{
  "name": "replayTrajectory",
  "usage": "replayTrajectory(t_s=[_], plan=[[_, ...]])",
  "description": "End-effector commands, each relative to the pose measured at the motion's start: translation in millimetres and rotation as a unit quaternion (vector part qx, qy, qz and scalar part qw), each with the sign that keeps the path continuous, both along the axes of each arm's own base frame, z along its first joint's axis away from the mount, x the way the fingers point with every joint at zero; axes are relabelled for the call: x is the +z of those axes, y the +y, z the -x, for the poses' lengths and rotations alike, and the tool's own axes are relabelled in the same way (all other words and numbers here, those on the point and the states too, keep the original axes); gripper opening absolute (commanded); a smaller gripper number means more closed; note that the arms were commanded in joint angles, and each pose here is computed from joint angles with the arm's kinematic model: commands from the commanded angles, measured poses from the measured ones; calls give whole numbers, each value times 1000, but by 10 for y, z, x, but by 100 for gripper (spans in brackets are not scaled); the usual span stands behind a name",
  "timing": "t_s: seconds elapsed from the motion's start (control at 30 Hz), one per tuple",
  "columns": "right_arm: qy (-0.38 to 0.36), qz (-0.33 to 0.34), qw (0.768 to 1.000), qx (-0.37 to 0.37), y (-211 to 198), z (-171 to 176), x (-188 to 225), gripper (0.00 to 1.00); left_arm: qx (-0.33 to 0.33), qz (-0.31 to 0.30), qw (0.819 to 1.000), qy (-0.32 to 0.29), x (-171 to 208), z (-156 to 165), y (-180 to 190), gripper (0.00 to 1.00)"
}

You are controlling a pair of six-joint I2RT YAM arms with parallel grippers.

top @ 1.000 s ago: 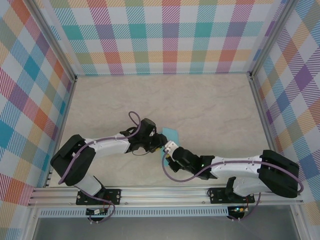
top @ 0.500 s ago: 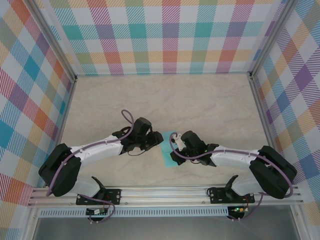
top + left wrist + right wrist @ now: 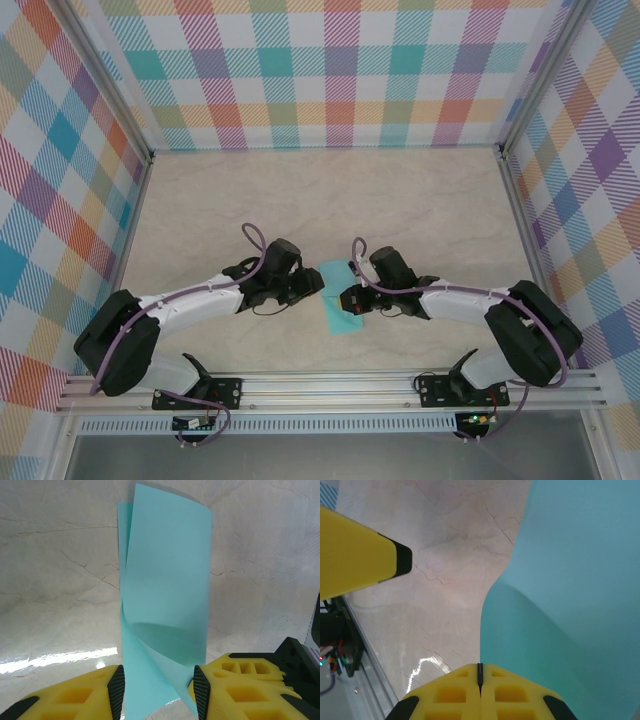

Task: Fold a paper plane with a square sheet of paper (pick it up from the middle)
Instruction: Fold the triangle a second time at the center of the table.

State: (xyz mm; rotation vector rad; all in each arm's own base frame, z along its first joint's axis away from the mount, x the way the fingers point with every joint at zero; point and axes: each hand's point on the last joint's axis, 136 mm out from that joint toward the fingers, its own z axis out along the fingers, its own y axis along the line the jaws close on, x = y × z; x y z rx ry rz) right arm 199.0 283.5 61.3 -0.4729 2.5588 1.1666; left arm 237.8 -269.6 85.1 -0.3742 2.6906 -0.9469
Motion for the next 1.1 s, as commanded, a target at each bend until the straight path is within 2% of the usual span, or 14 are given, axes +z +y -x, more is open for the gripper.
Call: replayTrajectory(t_s=[0.0, 0.17, 0.33, 0.4, 0.47, 0.53, 0.7, 0.8, 0.9, 1.07], plan=[[-1, -45, 998, -48, 69, -142, 256, 3, 2, -4, 1000, -11, 86, 36, 52, 43], [-31, -51, 992, -106, -11, -295, 536, 3, 18, -14, 1000, -19, 135, 25, 139, 42], [-53, -46, 988, -134, -39, -365, 760, 3, 36, -21, 999, -29, 190, 10, 222, 42], [-68, -67, 985, -143, -35, -374, 925, 4, 41, -23, 998, -31, 213, 10, 250, 42], [-84, -54, 983, -155, -80, -386, 1009, 4, 46, -26, 998, -36, 242, 14, 287, 42], [-91, -42, 981, -166, -118, -400, 1003, 5, 52, -28, 997, -41, 264, 13, 321, 42], [-64, -4, 977, -201, -148, -309, 660, 4, 54, -28, 997, -40, 251, 29, 340, 41], [-79, 10, 976, -201, -81, -249, 679, 4, 57, -31, 997, -36, 201, 48, 367, 41], [-98, 8, 974, -204, -38, -313, 936, 4, 59, -35, 997, -35, 192, 56, 391, 41], [-167, 74, 964, -192, -39, -543, 1388, 4, 66, -67, 995, -42, 236, 85, 537, 41]])
